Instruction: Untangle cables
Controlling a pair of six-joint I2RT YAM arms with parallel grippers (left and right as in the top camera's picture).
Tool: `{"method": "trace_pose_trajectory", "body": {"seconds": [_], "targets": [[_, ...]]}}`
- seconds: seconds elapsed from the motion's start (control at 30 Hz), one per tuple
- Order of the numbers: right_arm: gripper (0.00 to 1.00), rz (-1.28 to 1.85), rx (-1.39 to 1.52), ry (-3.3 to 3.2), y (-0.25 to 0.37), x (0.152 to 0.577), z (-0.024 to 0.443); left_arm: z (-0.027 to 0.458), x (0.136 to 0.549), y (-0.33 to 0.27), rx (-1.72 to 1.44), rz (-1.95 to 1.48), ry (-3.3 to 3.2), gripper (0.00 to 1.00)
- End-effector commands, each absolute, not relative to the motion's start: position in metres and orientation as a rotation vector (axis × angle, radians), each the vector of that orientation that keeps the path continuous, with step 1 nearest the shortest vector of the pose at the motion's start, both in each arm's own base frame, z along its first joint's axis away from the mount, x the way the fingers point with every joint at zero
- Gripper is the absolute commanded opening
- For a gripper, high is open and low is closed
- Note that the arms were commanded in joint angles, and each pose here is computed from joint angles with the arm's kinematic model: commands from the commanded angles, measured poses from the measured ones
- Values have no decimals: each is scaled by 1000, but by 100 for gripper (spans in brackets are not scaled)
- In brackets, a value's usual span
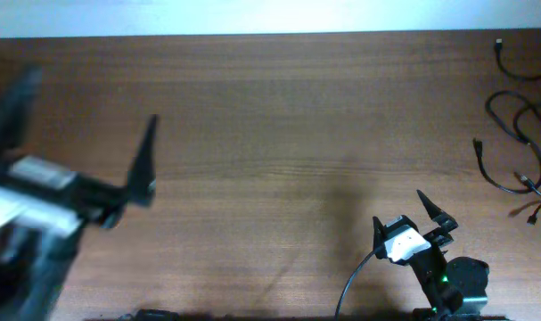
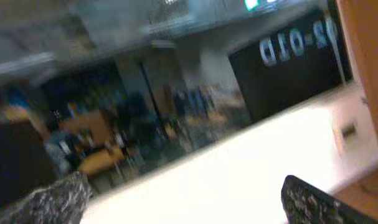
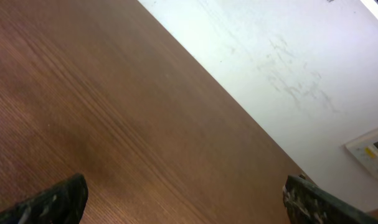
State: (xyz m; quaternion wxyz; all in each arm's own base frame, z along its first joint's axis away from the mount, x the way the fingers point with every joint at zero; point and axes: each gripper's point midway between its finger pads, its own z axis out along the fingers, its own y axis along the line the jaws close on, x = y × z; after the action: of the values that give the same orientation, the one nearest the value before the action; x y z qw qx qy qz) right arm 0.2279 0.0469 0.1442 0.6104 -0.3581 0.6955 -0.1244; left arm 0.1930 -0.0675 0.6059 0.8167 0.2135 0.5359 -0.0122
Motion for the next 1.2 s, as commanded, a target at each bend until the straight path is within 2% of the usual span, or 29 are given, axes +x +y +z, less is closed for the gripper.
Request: {"method": "trace_pose_trajectory", "body": {"seconds": [0.0,0.1,0.2,0.4,0.5,0.67,0.87,1.17], "targets": [[99,-270,-831,1606,49,227,141,520,214,-79,493,-24,999,99],[99,-270,-831,1606,49,227,141,409,216,-79,491,-22,989,99],[99,-270,-831,1606,49,227,141,336,209,-78,494,-27,1034,99],[99,-270,-831,1606,49,227,141,215,233,-63,477,-21,1333,99],[99,-270,-831,1606,49,227,141,159,245,-22,314,132,1614,99],[99,-270,-831,1606,49,227,141,157,246,-10,221,152,1637,99],[99,-270,-831,1606,49,227,141,161,244,18,-133,79,1628,99],[99,-270,-831,1606,49,227,141,160,244,20,-119,102,1631,99]]}}
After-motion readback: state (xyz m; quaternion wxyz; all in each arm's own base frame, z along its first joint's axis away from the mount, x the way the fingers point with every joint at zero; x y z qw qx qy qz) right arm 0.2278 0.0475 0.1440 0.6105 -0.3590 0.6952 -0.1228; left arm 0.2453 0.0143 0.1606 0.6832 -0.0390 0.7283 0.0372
